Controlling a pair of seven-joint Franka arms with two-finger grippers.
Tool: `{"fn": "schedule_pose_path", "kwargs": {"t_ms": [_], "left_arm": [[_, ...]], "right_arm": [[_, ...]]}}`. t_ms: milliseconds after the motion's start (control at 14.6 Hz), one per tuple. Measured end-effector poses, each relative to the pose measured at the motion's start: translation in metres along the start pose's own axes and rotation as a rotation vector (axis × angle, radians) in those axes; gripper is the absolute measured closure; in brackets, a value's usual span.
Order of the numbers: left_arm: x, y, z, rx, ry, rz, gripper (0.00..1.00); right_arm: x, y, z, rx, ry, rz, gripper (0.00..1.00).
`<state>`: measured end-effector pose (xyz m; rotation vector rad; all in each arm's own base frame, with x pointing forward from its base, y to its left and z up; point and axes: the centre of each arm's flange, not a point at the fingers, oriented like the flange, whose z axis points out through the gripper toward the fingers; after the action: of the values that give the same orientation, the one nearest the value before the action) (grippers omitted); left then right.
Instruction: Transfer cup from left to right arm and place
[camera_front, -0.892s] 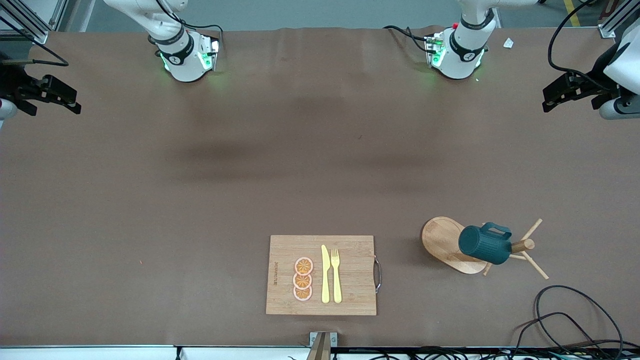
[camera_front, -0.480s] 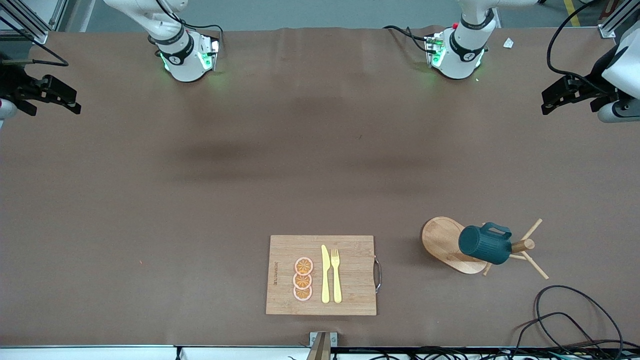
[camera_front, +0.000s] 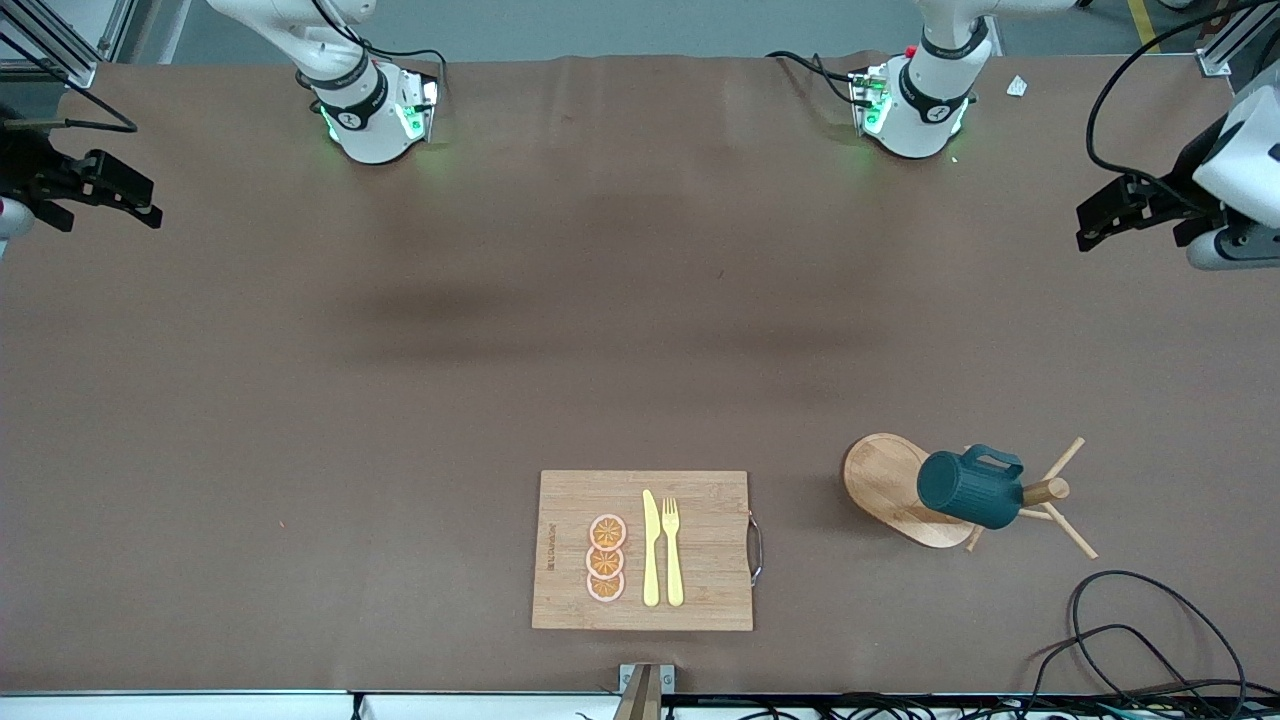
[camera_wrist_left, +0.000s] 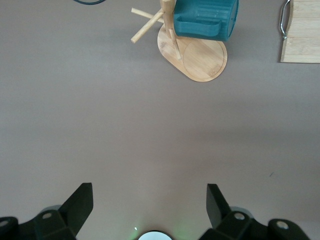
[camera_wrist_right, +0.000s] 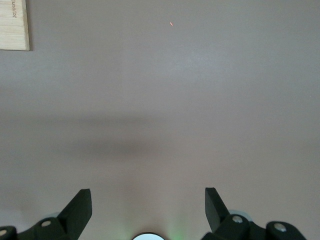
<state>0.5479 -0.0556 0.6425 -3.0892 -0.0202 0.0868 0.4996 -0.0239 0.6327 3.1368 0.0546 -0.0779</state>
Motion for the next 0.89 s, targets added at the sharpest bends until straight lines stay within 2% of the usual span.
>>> {"fn": "schedule_pose_path", "kwargs": {"t_ms": [206, 343, 549, 892], "left_arm": [[0.022, 0.002, 0.012, -0.012, 0.042, -0.049, 0.00], [0.036, 0.003, 0.020, -0.076, 0.069, -0.159, 0.00], [0.062, -0.021, 0.041, -0.209, 0.072, -0.368, 0.00], [0.089, -0.032, 0.096, -0.313, 0.058, -0.623, 0.00]], "right_arm": [[0.000, 0.000, 0.000, 0.000, 0.000, 0.000, 0.00], [0.000, 0.000, 0.000, 0.000, 0.000, -0.001, 0.00], [0.000, -0.001, 0.000, 0.000, 0.000, -0.001, 0.00], [0.000, -0.001, 0.000, 0.000, -0.001, -0.001, 0.00]]}}
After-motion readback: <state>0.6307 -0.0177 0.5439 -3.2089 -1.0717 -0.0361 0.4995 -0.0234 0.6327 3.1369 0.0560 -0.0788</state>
